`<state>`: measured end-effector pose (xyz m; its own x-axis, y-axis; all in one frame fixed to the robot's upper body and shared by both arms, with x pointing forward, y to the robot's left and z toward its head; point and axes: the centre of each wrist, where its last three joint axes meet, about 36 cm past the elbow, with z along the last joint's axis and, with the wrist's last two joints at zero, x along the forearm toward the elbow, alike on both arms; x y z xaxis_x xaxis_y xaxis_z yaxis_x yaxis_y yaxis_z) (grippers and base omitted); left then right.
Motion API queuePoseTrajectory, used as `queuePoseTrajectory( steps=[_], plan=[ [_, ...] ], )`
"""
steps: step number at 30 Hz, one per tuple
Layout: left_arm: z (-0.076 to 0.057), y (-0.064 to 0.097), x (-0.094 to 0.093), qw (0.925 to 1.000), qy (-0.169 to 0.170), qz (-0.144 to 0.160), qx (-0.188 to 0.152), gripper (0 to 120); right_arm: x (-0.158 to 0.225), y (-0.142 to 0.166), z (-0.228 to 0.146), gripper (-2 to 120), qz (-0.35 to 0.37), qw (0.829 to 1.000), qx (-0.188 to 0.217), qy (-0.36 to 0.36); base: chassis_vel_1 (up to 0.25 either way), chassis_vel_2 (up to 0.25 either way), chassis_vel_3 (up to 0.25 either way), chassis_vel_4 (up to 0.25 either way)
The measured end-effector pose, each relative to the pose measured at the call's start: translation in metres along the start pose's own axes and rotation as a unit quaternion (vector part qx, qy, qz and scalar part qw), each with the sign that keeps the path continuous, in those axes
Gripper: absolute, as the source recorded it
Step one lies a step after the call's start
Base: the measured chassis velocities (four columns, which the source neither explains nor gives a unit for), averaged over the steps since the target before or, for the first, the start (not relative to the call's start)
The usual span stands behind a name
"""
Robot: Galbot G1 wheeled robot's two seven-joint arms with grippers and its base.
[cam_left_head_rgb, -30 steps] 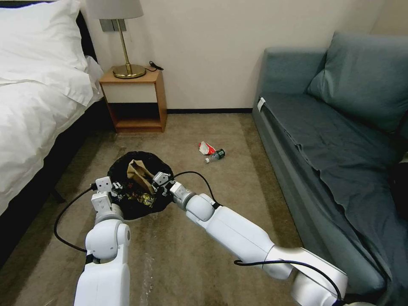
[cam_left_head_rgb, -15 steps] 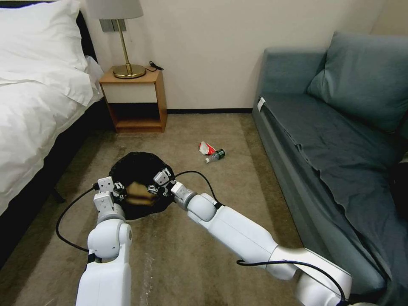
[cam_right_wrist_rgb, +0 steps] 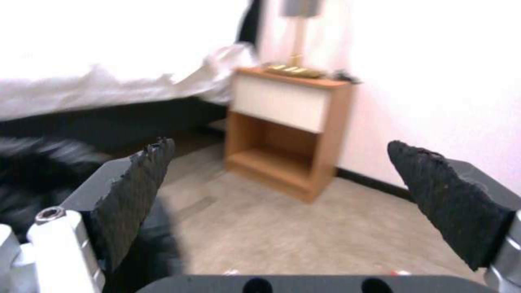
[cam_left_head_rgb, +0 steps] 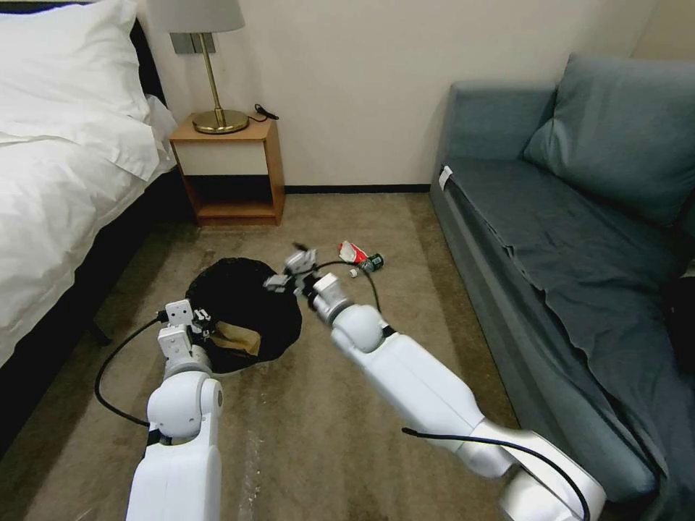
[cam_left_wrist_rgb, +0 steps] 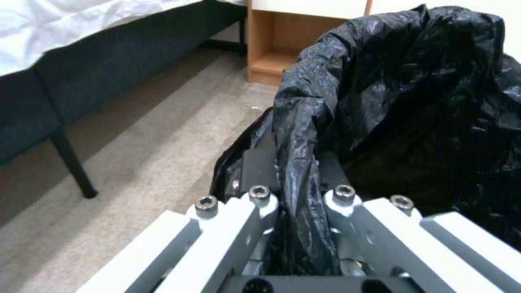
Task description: Pick up the trash bin, then pick up the garbage on the floor and place it into the trash bin.
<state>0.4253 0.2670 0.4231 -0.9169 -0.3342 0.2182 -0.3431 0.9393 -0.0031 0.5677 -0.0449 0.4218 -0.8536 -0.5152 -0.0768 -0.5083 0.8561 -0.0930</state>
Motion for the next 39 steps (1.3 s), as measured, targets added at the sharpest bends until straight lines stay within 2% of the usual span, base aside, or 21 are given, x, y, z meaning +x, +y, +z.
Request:
queuePoseTrajectory(
  steps=[1,3,6,8,11,13,14,16,17,18,19,21,25,31,39],
  plan=[
    [0.000,0.000,0.000,1.0000,0.000,0.000,0.000,4,0.000,0.000,0.000,100,0.000,1.000,0.000,0.000,0.000,0.000,0.000,0.000],
    [0.002,0.002,-0.004,1.0000,0.000,0.003,0.006,4,0.020,-0.022,-0.003,100,0.049,0.999,-0.017,0.000,0.000,0.000,0.000,0.000],
    [0.003,0.004,-0.006,0.9999,-0.002,0.006,0.008,4,0.034,-0.031,0.000,100,0.077,0.997,-0.028,0.007,0.000,0.000,0.000,0.000],
    [0.005,0.011,-0.009,0.9998,-0.006,0.016,0.013,4,0.067,-0.049,0.015,100,0.131,0.990,-0.047,0.013,0.000,0.000,0.000,0.000],
    [0.005,0.015,-0.010,0.9996,-0.007,0.022,0.017,4,0.087,-0.055,0.027,100,0.155,0.986,-0.055,0.018,0.000,0.000,0.000,0.000],
    [0.003,0.022,-0.011,0.9990,-0.007,0.037,0.024,4,0.121,-0.065,0.042,100,0.193,0.979,-0.062,0.022,0.000,0.000,0.000,0.000],
    [0.003,0.022,-0.011,0.9990,-0.007,0.037,0.024,4,0.121,-0.065,0.042,100,0.193,0.979,-0.062,0.022,0.000,0.000,0.000,0.000],
    [0.003,0.028,-0.011,0.9979,-0.012,0.060,0.023,4,0.152,-0.070,0.048,100,0.222,0.973,-0.065,0.022,0.000,0.000,0.000,0.000],
    [0.003,0.028,-0.011,0.9979,-0.012,0.060,0.023,4,0.152,-0.070,0.048,100,0.222,0.973,-0.065,0.022,0.000,0.000,0.000,0.000],
    [0.004,0.030,-0.012,0.9968,-0.017,0.076,0.020,4,0.168,-0.073,0.052,100,0.238,0.969,-0.061,0.015,0.000,0.000,0.000,0.000],
    [0.004,0.030,-0.012,0.9968,-0.017,0.076,0.020,4,0.168,-0.073,0.052,100,0.238,0.969,-0.061,0.015,0.000,0.000,0.000,0.000],
    [0.011,0.031,-0.013,0.9944,-0.022,0.102,0.015,4,0.196,-0.074,0.064,100,0.252,0.967,-0.036,0.001,0.000,0.000,0.000,0.000],
    [0.015,0.032,-0.012,0.9924,-0.024,0.120,0.009,4,0.219,-0.071,0.073,100,0.257,0.966,-0.021,-0.005,0.000,0.000,0.000,0.000],
    [0.017,0.037,-0.010,0.9910,-0.025,0.131,0.004,4,0.243,-0.068,0.082,100,0.263,0.965,-0.003,-0.008,0.000,0.000,0.000,0.000],
    [0.015,0.042,-0.006,0.9915,-0.028,0.127,0.003,4,0.248,-0.065,0.083,100,0.267,0.964,-0.006,-0.010,0.000,0.000,0.000,0.000]
  ],
)
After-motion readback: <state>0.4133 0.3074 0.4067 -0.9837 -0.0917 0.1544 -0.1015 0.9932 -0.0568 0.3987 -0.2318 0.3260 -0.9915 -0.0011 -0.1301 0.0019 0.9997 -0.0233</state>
